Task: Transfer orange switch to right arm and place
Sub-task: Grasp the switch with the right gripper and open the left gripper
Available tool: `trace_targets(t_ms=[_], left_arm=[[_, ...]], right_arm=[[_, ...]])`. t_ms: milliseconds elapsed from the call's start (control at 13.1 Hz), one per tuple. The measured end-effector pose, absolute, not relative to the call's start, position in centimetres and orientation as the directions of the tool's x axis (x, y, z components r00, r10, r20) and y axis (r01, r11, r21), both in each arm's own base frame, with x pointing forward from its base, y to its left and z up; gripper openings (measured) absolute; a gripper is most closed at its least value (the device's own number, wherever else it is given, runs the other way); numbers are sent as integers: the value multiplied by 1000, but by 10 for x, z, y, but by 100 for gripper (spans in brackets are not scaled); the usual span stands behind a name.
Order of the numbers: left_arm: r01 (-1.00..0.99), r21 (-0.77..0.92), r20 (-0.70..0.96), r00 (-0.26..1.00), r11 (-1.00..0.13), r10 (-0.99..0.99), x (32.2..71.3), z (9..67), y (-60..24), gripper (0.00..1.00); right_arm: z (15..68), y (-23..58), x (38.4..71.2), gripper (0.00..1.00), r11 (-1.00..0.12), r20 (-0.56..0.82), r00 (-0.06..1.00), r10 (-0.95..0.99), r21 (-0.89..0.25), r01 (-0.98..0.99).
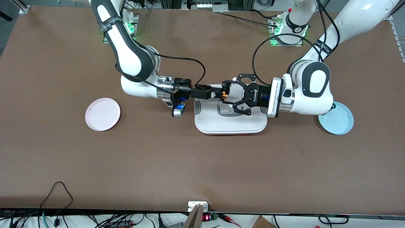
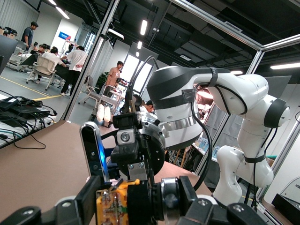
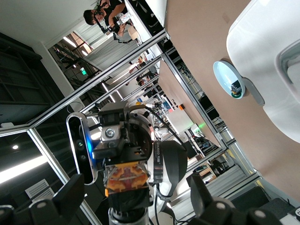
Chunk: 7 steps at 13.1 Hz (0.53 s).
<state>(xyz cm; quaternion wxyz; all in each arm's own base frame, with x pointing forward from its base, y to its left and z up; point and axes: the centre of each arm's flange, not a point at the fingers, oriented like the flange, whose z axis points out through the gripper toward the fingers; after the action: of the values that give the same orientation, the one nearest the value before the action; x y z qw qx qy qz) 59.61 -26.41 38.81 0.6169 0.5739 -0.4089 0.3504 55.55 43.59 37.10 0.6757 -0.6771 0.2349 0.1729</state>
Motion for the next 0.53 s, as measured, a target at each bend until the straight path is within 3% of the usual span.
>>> trace_targets(t_ms=[534], left_arm=[[-902, 422, 907, 420, 96, -37, 596, 388, -264, 73]], right_arm=[[373, 457, 544, 98, 54, -574, 817, -59, -819, -571]])
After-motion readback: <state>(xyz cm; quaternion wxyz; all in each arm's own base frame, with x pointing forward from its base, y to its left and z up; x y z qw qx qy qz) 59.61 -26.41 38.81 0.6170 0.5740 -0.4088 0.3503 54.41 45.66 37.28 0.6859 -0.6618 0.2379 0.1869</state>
